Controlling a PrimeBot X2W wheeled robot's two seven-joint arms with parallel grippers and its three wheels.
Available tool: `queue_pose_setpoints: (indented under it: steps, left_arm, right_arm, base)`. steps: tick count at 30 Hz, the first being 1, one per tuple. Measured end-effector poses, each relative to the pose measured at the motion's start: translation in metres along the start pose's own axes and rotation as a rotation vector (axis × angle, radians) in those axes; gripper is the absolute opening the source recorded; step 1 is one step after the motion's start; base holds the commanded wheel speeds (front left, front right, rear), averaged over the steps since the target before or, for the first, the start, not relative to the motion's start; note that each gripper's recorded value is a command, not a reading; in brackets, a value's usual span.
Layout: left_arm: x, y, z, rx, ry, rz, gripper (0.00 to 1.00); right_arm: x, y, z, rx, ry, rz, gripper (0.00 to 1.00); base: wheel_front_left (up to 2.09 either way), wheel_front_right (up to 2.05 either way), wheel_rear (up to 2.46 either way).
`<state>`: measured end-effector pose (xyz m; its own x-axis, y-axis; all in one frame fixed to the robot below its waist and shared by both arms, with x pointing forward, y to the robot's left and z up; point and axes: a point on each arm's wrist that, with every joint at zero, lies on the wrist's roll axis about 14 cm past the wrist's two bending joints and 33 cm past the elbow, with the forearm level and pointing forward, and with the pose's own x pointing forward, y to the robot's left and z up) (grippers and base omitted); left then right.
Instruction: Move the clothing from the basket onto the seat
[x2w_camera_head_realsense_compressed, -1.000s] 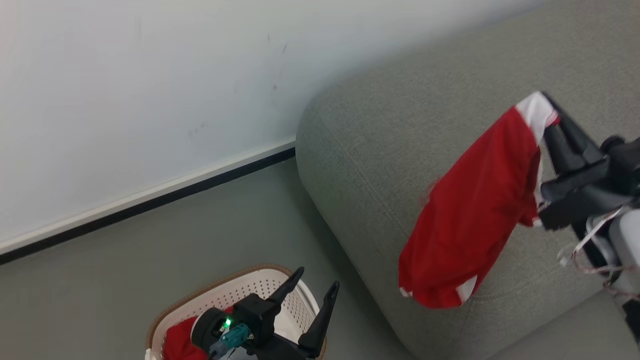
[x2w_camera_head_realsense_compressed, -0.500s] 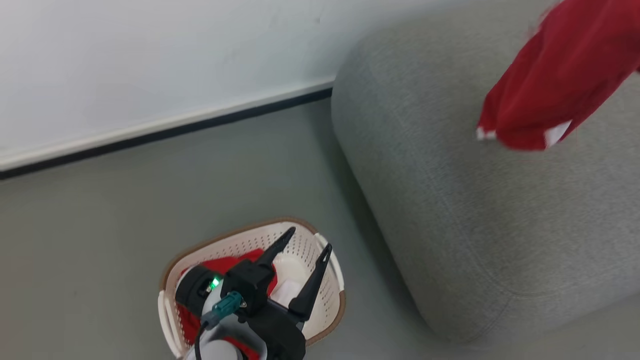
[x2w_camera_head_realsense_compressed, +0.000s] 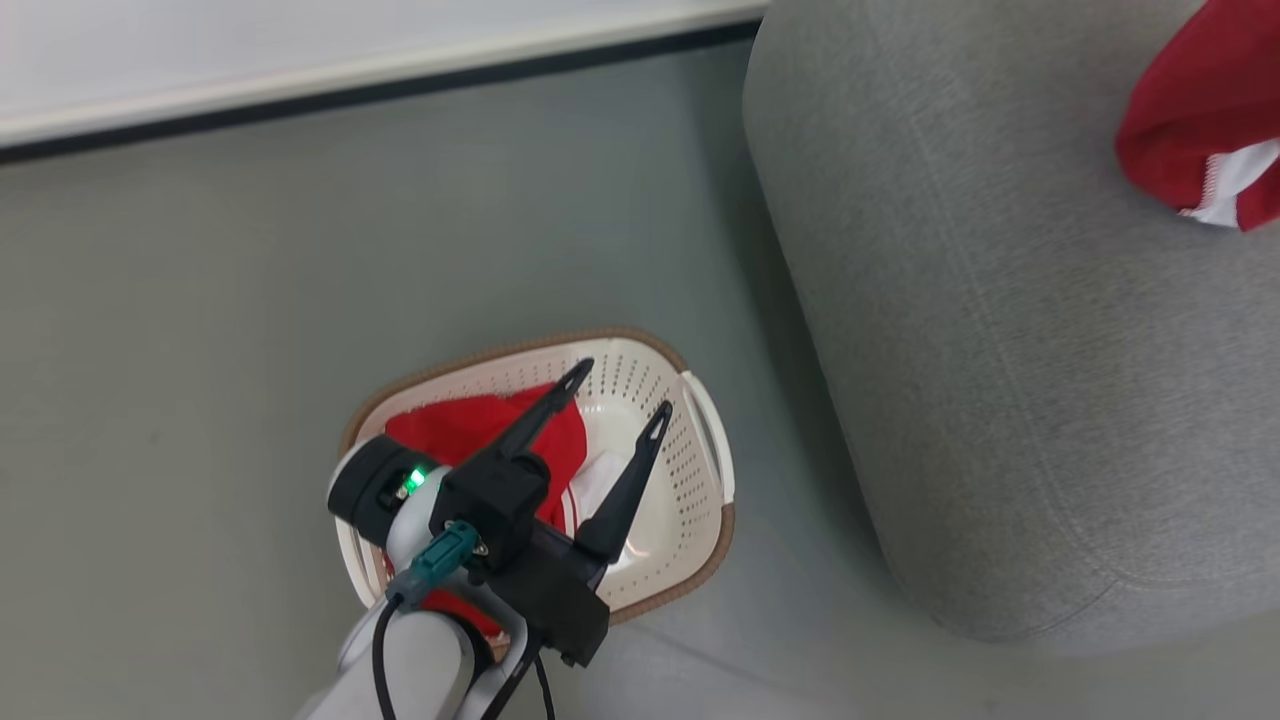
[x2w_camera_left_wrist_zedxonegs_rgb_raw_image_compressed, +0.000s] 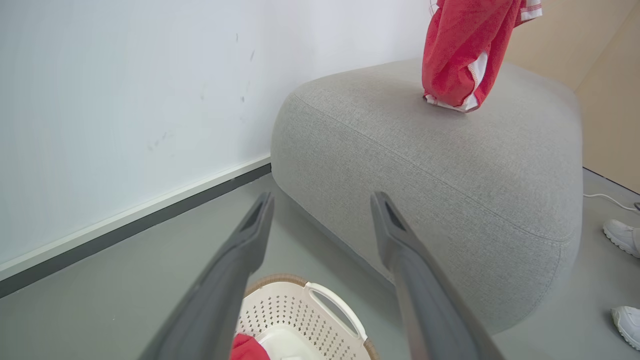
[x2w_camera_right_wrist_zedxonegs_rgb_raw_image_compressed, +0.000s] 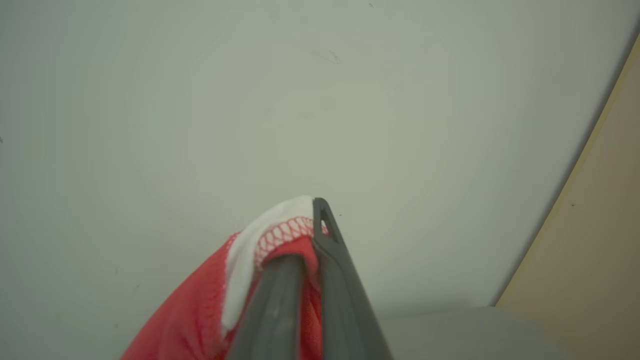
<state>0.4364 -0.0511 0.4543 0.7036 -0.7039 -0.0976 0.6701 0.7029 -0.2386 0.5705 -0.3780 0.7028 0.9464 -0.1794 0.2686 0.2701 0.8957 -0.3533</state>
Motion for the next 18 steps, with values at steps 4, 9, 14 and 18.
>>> queue_pose_setpoints:
  steps: [4, 9, 14, 18]
  left_arm:
    - [0.008, 0.011, -0.002, 0.003, -0.004, 0.001, 1.0]
    - [0.019, 0.024, -0.011, -0.005, 0.001, 0.004, 1.0]
    - [0.028, 0.028, -0.026, -0.026, 0.021, -0.005, 1.0]
    - [0.032, 0.027, -0.036, -0.042, 0.037, -0.017, 1.0]
  right_arm:
    - [0.005, 0.036, -0.054, 0.027, 0.112, 0.04, 0.0]
    - [-0.003, 0.061, -0.123, 0.035, 0.27, 0.028, 0.0]
    - [-0.025, 0.081, -0.18, 0.03, 0.403, 0.036, 0.0]
    - [-0.041, 0.09, -0.208, 0.02, 0.471, 0.043, 0.0]
  base:
    - [0.0, 0.0, 0.0]
    - [0.0, 0.0, 0.0]
    - [0.0, 0.0, 0.0]
    - [0.0, 0.0, 0.0]
